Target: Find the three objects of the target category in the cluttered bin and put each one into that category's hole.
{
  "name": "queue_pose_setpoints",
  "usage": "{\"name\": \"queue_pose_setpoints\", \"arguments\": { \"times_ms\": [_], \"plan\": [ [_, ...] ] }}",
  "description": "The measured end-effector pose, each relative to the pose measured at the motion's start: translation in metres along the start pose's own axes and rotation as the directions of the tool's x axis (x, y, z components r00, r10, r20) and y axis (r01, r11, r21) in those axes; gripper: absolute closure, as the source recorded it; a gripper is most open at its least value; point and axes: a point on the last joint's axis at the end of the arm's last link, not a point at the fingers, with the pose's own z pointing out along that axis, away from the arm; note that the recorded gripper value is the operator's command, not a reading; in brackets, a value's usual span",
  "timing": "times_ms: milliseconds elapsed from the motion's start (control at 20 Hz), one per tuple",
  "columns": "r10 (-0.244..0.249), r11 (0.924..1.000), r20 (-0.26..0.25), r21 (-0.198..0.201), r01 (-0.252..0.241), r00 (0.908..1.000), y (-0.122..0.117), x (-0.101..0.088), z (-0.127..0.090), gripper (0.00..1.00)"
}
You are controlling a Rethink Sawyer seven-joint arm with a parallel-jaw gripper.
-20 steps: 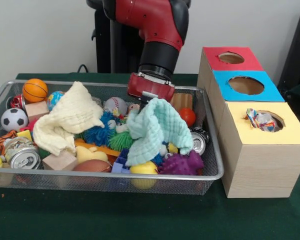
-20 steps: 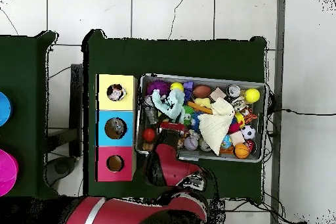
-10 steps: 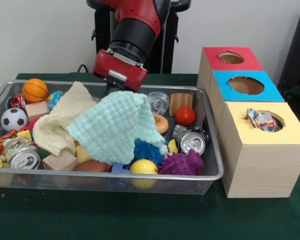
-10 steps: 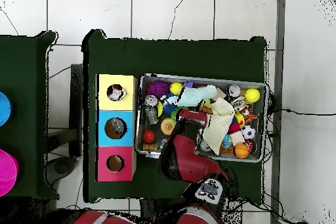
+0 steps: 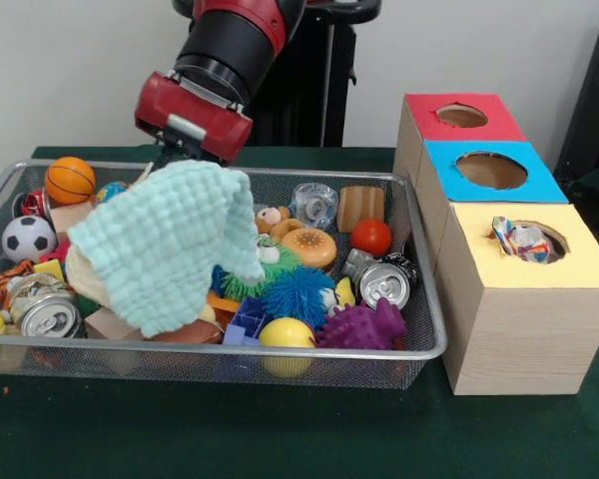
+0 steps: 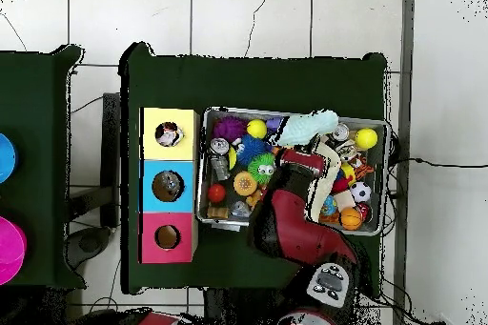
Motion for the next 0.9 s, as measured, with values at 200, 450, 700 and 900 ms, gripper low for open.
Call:
{"name": "queue_pose_setpoints", "arguments": {
  "times_ms": [200, 450, 700, 900],
  "plan": [
    [0.005, 0.9999, -0.065, 0.015, -0.004, 0.9979, -0.014, -0.001, -0.002, 1.00],
    [0.025, 0.9995, -0.316, 0.028, -0.017, 0.9484, -0.027, 0.012, -0.012, 1.00],
    [0.041, 0.9991, -0.625, 0.024, -0.034, 0.7793, -0.028, 0.036, -0.041, 1.00],
    [0.030, 0.9994, -0.778, 0.013, -0.031, 0.6272, -0.023, 0.044, -0.070, 1.00]
  ]
}}
